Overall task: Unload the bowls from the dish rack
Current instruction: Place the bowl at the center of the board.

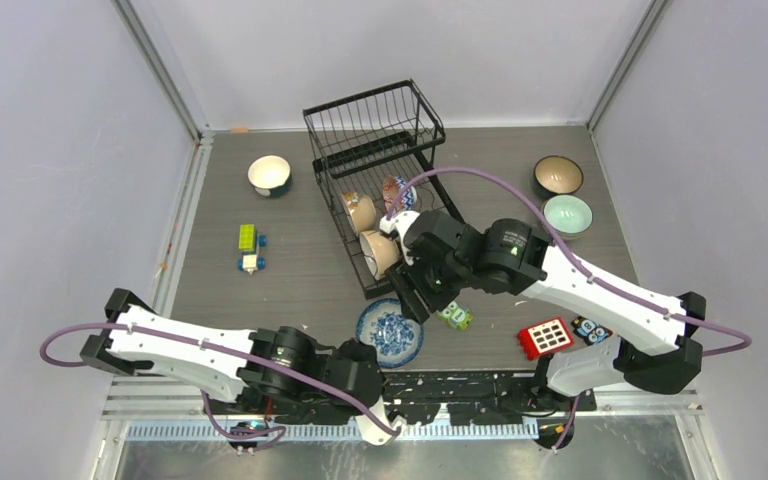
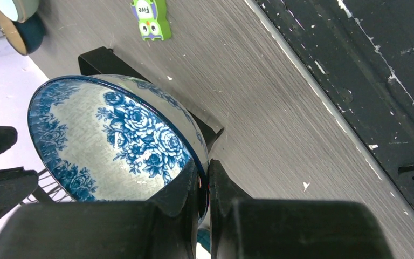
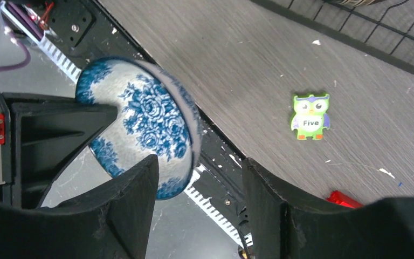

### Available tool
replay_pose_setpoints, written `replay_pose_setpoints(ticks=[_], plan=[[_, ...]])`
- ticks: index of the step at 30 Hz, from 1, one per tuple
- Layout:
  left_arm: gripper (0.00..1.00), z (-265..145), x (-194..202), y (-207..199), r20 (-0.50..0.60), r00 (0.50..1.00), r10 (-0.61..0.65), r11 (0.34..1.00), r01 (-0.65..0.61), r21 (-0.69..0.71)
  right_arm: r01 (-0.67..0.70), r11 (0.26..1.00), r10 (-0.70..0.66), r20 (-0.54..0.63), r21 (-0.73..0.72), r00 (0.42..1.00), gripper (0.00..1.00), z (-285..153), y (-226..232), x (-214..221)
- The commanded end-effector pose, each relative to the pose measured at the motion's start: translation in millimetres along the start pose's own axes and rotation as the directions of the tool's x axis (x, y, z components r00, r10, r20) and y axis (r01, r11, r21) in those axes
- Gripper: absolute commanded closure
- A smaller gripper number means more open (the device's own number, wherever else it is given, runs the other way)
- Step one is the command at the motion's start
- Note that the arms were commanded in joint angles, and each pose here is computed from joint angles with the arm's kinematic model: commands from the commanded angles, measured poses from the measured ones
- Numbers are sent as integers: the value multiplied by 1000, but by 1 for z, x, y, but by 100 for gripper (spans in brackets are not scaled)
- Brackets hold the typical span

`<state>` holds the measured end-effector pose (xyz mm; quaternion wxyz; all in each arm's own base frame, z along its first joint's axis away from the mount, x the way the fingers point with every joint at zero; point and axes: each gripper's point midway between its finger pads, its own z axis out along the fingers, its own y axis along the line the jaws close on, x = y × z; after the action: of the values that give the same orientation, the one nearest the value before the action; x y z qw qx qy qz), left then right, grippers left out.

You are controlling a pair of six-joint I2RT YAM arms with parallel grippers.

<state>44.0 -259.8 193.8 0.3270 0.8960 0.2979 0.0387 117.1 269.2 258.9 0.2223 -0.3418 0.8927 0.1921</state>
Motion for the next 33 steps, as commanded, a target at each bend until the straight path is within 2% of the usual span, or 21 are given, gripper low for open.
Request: replay_pose_setpoints(ticks=[1,8,22,26,33], plan=[[100,-3,-6,8,31,1000,-2,999,4,-40,18,1000,-18,25,10,1000,39,10,10,1],[100,-3,-20,3,94,993,-66,998,67,-3,20,993,-26,50,117,998,51,24,-1,6],[100,-6,-27,5,115,988,-99,995,100,1,10,999,-12,30,50,999,60,47,21,17],[100,-6,-27,5,120,986,-115,993,116,-2,16,999,-17,24,49,1000,71,50,24,20],[100,-6,-26,3,113,979,-167,986,169,-5,24,998,-25,15,54,1000,98,52,26,24]])
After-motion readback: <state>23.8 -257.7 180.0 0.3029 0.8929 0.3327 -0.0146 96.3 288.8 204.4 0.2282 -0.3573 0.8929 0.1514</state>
